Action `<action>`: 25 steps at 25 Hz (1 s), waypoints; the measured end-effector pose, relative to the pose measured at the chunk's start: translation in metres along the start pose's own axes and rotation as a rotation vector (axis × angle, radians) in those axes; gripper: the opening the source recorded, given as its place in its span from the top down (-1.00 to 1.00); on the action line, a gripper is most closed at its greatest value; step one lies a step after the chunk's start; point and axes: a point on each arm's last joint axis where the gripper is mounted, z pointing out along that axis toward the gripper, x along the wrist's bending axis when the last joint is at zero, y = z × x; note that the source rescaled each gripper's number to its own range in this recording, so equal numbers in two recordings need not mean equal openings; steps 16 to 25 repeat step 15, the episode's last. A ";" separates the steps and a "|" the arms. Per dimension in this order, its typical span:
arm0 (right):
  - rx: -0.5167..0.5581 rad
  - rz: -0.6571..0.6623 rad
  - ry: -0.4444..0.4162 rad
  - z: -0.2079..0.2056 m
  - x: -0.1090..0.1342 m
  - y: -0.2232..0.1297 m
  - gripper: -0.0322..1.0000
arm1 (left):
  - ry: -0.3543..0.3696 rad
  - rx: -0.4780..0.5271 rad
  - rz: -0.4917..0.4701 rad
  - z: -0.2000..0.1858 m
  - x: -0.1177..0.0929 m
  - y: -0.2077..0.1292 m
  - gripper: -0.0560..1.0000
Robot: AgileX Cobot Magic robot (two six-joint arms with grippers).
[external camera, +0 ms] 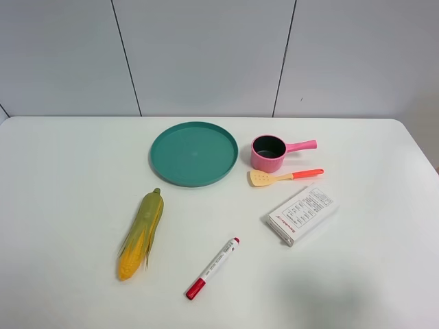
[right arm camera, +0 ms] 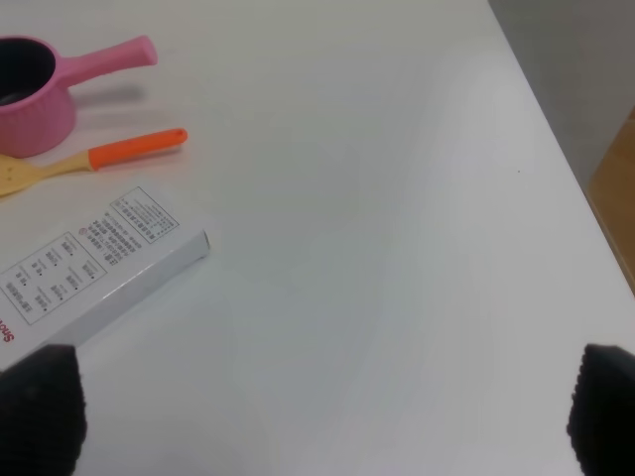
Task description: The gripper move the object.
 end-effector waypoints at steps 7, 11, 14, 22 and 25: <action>0.000 0.000 0.000 0.000 0.000 0.000 -1.00 | 0.000 0.000 0.000 0.000 0.000 0.000 -1.00; 0.000 0.000 0.000 0.000 0.000 0.000 -1.00 | 0.000 0.000 0.000 0.000 0.000 0.000 -1.00; 0.000 0.000 0.000 0.000 0.000 0.000 -1.00 | 0.000 0.000 0.000 0.000 0.000 0.000 -1.00; 0.000 0.000 0.000 0.000 0.000 0.000 -1.00 | 0.000 0.000 -0.001 0.000 0.000 0.000 -1.00; 0.000 0.000 0.000 0.000 0.000 0.000 -1.00 | 0.000 0.000 -0.001 0.000 0.000 0.000 -1.00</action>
